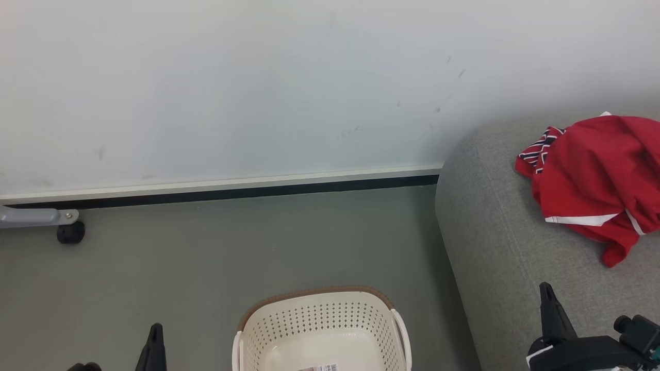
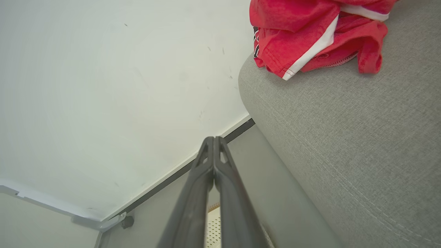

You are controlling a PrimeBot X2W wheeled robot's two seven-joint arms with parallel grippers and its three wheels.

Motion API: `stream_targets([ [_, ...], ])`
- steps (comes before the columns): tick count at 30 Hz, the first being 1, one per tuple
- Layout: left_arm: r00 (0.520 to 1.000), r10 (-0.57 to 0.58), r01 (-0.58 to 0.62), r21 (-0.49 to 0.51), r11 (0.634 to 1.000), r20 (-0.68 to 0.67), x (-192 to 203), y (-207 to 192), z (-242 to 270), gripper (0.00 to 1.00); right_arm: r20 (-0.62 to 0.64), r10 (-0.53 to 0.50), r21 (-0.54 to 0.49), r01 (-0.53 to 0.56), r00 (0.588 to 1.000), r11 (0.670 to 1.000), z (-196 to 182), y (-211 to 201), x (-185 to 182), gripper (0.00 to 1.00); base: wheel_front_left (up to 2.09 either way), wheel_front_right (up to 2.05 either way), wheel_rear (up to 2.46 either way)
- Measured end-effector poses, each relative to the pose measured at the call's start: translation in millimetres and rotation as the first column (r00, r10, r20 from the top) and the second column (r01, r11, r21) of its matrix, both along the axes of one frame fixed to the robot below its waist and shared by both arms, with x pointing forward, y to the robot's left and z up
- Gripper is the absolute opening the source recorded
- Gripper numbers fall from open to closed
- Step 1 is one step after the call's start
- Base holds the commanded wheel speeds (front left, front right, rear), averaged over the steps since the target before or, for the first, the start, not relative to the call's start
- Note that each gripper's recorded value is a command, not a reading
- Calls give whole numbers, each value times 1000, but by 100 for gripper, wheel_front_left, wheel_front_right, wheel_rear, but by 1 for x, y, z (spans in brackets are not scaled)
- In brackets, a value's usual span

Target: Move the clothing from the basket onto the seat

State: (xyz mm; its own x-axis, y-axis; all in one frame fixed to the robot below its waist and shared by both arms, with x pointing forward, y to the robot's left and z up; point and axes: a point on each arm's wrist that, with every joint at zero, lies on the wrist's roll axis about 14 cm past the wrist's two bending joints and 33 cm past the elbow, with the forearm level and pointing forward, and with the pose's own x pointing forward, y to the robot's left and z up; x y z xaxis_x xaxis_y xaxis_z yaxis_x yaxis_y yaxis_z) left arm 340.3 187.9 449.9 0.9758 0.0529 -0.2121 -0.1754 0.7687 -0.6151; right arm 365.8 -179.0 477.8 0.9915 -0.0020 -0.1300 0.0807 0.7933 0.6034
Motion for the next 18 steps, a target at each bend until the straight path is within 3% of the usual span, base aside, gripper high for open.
stream_targets([
  [18, 1000, 27, -26, -228, 973, 3, 10, 2, 3, 0, -36, -33, 246, 41, 999, 968, -5, -7, 3, 0, 0, 0, 0],
])
